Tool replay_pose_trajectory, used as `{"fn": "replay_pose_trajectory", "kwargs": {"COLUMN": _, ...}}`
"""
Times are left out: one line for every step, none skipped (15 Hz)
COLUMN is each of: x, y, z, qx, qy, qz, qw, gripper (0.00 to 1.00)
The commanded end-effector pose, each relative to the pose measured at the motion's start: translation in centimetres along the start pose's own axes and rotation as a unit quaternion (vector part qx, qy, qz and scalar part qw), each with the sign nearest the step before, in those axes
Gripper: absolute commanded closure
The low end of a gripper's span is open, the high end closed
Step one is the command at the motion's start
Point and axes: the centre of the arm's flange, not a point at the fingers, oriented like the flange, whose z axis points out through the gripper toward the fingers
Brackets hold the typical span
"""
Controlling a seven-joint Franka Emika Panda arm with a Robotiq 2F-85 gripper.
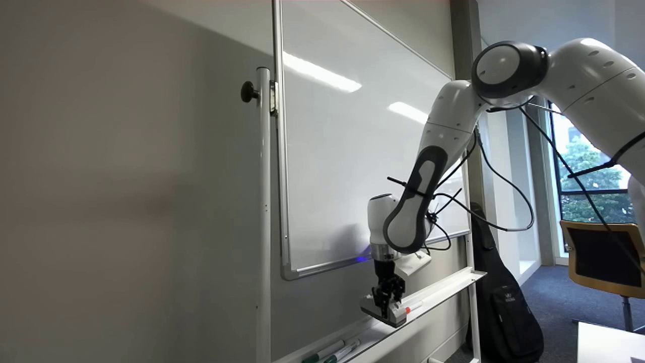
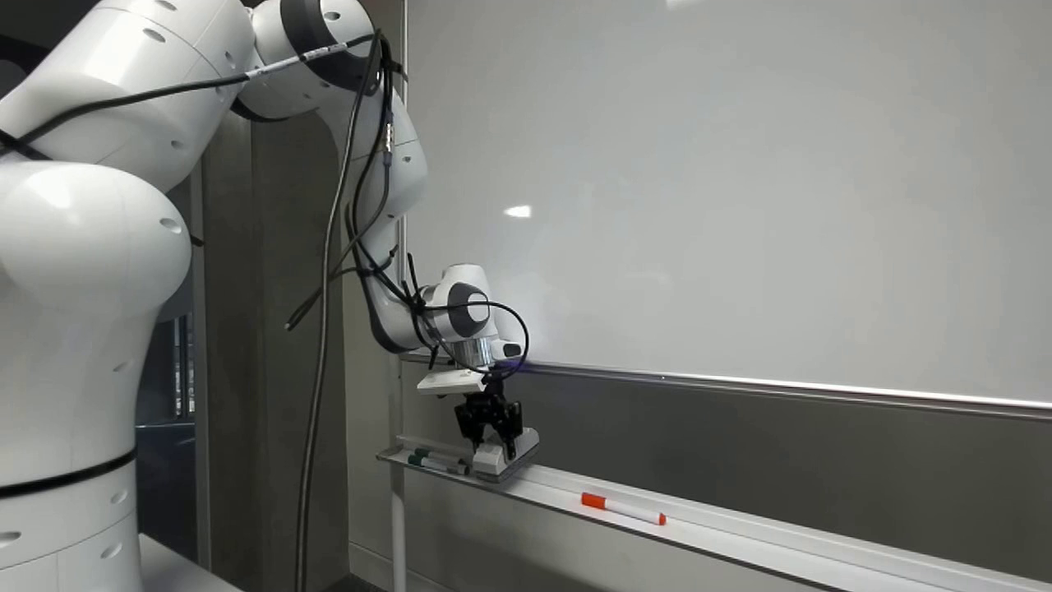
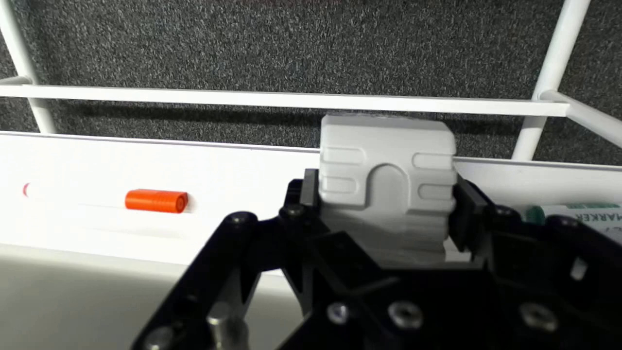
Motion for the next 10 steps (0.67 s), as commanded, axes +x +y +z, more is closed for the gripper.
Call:
{"fn": "replay_pose_trajectory", "kwargs": {"x": -0.4, "y": -0.2, "z": -1.3, "qx": 0.001, "qy": 0.029, "qz": -0.006, "qw": 0.9996, "gripper": 0.62}}
{"fn": "replay_pose_trajectory", "kwargs": {"x": -0.4, "y": -0.2, "z": -1.1, "qx": 0.003, "qy": 0.027, "qz": -0.008, "qw": 0.9996, "gripper": 0.62}}
{"fn": "replay_pose_trajectory", "kwargs": {"x": -0.3, "y": -0.2, "z": -1.0, "qx": 0.004, "qy": 0.024, "qz": -0.008, "qw": 0.9997, "gripper": 0.62}}
{"fn": "replay_pose_trajectory", "kwargs": {"x": -0.2, "y": -0.1, "z": -0.9, "qx": 0.004, "qy": 0.021, "qz": -0.009, "qw": 0.9997, "gripper": 0.62}}
{"fn": "replay_pose_trajectory", "kwargs": {"x": -0.2, "y": -0.1, "z": -0.8, "qx": 0.004, "qy": 0.019, "qz": -0.009, "qw": 0.9998, "gripper": 0.62}}
{"fn": "replay_pose_trajectory", "kwargs": {"x": -0.1, "y": -0.1, "z": -0.4, "qx": 0.004, "qy": 0.016, "qz": -0.008, "qw": 0.9998, "gripper": 0.62}}
{"fn": "replay_pose_trajectory", "kwargs": {"x": -0.1, "y": -0.1, "z": -0.2, "qx": 0.004, "qy": 0.013, "qz": -0.007, "qw": 0.9999, "gripper": 0.62}}
{"fn": "replay_pose_trajectory", "kwargs": {"x": -0.2, "y": -0.2, "z": 0.3, "qx": 0.005, "qy": 0.01, "qz": -0.005, "qw": 0.9999, "gripper": 0.62}}
{"fn": "replay_pose_trajectory", "kwargs": {"x": -0.2, "y": -0.3, "z": 0.7, "qx": 0.002, "qy": 0.008, "qz": -0.003, "qw": 1.0, "gripper": 0.62}}
{"fn": "replay_pose_trajectory", "kwargs": {"x": -0.3, "y": -0.4, "z": 1.2, "qx": 0.001, "qy": 0.003, "qz": -0.005, "qw": 1.0, "gripper": 0.62}}
